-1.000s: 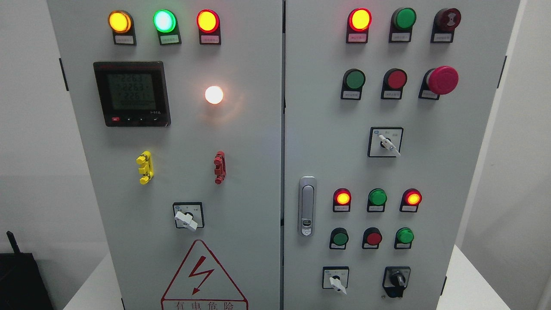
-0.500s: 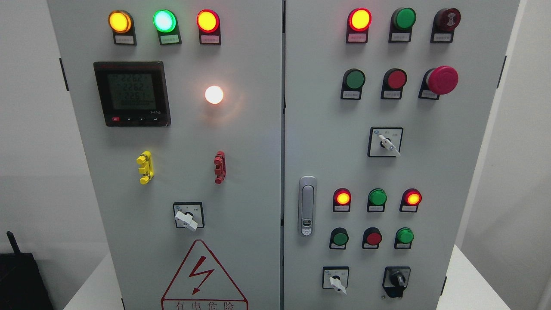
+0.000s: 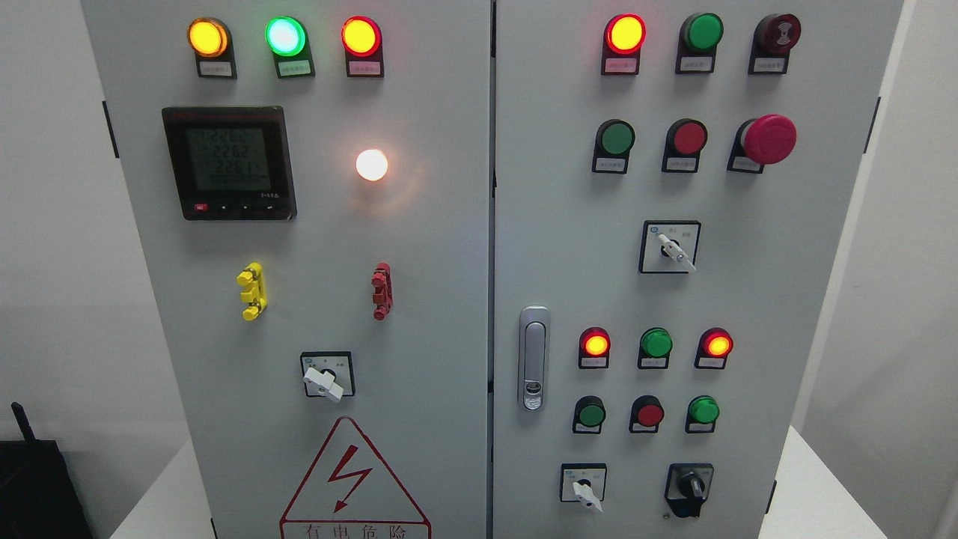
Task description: Trip black knob to open circuit
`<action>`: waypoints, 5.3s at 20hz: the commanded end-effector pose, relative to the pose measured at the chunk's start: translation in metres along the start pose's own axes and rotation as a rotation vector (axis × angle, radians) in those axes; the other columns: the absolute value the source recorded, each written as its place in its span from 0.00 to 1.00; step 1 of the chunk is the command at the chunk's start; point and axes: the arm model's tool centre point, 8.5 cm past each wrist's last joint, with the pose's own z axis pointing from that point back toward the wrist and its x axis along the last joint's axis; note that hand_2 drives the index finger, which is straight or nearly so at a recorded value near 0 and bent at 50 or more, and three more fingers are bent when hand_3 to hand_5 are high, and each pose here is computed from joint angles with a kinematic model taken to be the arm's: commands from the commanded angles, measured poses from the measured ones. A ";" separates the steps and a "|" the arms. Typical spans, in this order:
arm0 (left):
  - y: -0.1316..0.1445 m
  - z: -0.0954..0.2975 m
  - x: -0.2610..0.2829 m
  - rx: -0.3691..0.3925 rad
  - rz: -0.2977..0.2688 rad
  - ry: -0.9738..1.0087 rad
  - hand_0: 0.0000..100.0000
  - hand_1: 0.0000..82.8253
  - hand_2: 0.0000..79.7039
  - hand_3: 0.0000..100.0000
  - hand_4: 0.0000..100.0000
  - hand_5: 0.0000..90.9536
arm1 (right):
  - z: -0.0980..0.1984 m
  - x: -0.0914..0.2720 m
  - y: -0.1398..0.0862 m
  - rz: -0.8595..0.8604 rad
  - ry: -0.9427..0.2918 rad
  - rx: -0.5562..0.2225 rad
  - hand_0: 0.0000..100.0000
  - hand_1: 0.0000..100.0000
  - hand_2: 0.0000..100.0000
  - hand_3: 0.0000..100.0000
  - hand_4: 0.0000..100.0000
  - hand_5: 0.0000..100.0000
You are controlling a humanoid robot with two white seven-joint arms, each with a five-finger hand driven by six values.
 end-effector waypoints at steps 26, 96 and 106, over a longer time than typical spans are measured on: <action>0.000 0.000 0.000 0.000 0.003 0.002 0.12 0.47 0.00 0.00 0.00 0.00 | -0.063 0.077 0.011 -0.022 -0.164 0.009 0.91 0.95 0.00 1.00 1.00 0.93; 0.000 0.000 0.000 0.000 0.003 0.002 0.12 0.47 0.00 0.00 0.00 0.00 | -0.057 0.089 0.062 -0.070 -0.182 0.119 0.95 0.98 0.00 1.00 1.00 0.92; 0.000 0.000 0.001 0.000 0.003 -0.001 0.12 0.47 0.00 0.00 0.00 0.00 | -0.057 0.088 0.067 -0.081 -0.166 0.120 0.95 0.98 0.00 1.00 1.00 0.92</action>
